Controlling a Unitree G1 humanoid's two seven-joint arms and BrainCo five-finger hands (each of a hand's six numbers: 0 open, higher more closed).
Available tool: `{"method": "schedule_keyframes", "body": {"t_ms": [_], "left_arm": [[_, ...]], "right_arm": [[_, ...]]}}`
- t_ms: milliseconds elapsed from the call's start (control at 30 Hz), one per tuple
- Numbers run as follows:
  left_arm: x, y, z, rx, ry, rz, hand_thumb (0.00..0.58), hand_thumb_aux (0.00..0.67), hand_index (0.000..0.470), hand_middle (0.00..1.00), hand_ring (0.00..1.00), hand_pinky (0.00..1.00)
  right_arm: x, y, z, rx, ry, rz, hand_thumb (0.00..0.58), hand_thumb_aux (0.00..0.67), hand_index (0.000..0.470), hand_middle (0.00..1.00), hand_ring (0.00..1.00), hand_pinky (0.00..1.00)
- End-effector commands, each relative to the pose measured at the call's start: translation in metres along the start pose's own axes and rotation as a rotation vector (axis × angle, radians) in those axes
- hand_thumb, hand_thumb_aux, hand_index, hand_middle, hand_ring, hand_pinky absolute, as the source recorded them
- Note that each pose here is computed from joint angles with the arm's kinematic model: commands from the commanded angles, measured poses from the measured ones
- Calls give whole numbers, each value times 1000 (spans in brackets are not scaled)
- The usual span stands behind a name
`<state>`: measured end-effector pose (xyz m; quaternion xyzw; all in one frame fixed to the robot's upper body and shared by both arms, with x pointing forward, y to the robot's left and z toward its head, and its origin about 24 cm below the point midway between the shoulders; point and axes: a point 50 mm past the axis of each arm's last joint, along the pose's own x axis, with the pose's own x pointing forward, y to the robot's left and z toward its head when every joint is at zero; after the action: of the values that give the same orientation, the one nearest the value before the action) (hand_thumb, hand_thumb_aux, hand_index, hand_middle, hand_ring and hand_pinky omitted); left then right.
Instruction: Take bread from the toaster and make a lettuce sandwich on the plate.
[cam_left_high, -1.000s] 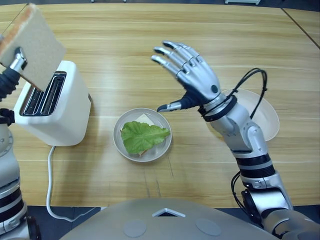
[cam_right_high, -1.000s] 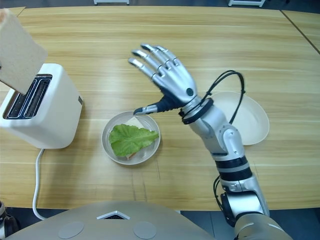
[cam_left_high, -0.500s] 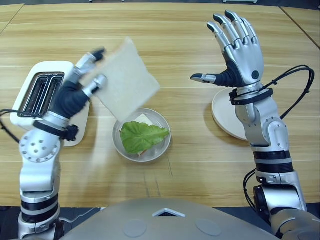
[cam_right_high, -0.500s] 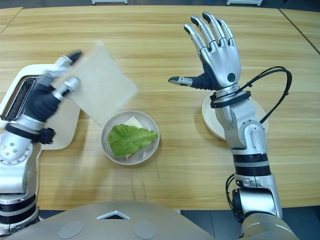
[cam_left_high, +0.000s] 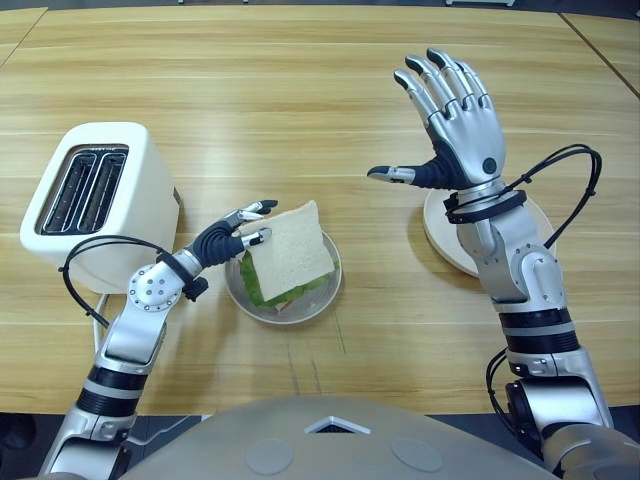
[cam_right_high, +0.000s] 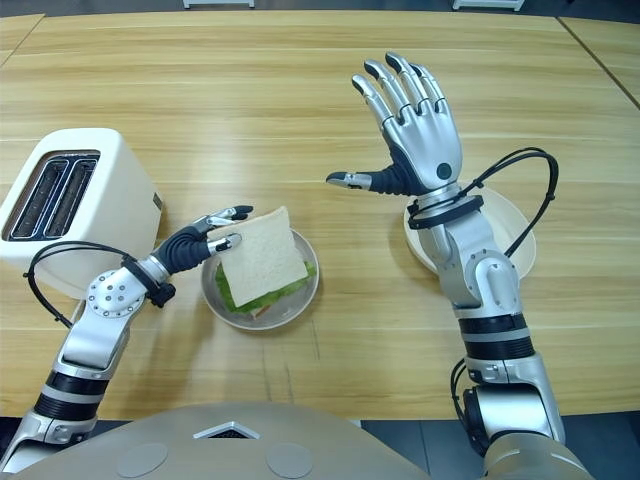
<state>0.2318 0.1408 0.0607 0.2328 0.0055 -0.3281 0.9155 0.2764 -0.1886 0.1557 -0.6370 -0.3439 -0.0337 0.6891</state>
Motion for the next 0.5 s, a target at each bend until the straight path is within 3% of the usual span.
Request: {"method": "schedule_keyframes", "body": {"t_ms": [33,67,267,367,500], "left_arm": [[5,-1,-14,65,66,11,493,410,288,0,0,0],[5,-1,-15,68,75,16,0,0,0,0,0,0],[-6,7,-7,168,93,56,0,0,0,0,0,0],[-13,14,16,241,39,112,0,0,0,0,0,0],[-34,43,66,371,-103,346,0,0,0,0,0,0]], "right_arm": [[-1,2,4,6,-12,24,0,0,0,0,0,0],[-1,3,4,7,-14,26,0,0,0,0,0,0],[-2,2,3,3,-19,29,0,0,0,0,0,0],[-2,2,2,1,-19,32,0,0,0,0,0,0],[-2,4,5,4,-48,54,0,0,0,0,0,0]]}}
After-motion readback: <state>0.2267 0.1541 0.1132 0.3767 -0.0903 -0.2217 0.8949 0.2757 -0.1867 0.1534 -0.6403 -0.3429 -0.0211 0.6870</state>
